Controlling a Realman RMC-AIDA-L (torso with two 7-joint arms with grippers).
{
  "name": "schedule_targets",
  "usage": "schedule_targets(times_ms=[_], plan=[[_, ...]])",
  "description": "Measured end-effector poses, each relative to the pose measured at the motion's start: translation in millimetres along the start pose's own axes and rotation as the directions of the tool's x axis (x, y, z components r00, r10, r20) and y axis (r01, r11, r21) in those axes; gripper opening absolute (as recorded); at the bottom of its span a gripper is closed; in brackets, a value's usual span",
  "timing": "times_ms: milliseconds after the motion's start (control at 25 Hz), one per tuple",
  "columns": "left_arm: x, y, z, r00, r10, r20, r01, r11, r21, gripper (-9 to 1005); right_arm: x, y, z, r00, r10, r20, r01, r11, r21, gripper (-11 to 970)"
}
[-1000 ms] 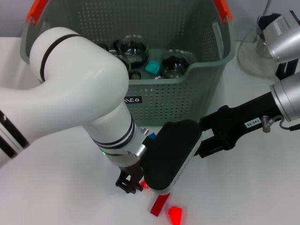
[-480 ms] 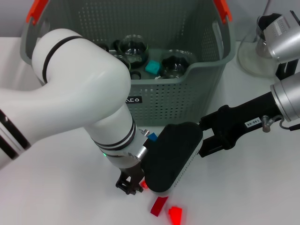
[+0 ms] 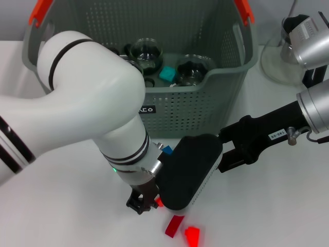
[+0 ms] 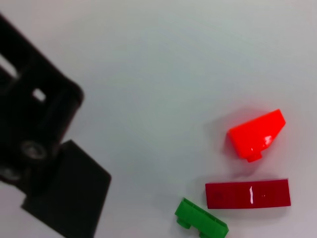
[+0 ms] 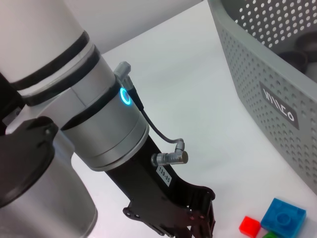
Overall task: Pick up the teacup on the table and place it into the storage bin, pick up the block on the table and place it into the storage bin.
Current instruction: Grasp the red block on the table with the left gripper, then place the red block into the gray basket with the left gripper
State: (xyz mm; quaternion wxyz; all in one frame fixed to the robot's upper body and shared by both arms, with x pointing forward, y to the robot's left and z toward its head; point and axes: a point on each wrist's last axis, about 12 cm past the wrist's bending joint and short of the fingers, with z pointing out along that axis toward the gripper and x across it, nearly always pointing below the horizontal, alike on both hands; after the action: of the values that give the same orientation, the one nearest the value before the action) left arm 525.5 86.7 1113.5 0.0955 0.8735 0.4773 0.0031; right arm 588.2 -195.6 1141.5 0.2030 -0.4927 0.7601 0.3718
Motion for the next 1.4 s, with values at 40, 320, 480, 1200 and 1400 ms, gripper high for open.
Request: schedule_targets(times_ms=[40, 320, 480, 1200, 1400], plan=[[-0.2, 0.2, -0.4, 1.000, -0.002, 0.000, 0.002, 1.000, 0.001, 300, 0.0, 0.0, 0.0, 1.000, 0.000, 0.000, 0.000, 1.000, 0.000, 708], [-1.6, -0.7, -1.0, 1.000, -0.017, 0.000, 0.017, 1.000, 0.014, 185, 0.7, 0.1, 0.0, 1.000, -0.006, 0.000, 0.006, 1.000, -0.001, 708], [-1.3, 1.8, -7.2, 0.999, -0.045, 0.011, 0.045, 0.999, 0.000, 182, 1.8, 0.3, -0.4, 1.000, -0.006, -0.001, 0.006, 1.000, -0.002, 707], [129.1, -55.6, -111.6, 0.551, -0.552, 0.626, 0.668, 0.742, 0.066, 190, 1.9, 0.4, -8.6, 1.000, -0.009, -0.003, 0.009, 1.000, -0.010, 706], [152.7, -43.9, -137.2, 0.393, -0.543, 0.742, 0.784, 0.620, 0.038, 193, 0.2, 0.8, -8.0, 1.000, -0.022, -0.009, 0.022, 1.000, -0.013, 706]])
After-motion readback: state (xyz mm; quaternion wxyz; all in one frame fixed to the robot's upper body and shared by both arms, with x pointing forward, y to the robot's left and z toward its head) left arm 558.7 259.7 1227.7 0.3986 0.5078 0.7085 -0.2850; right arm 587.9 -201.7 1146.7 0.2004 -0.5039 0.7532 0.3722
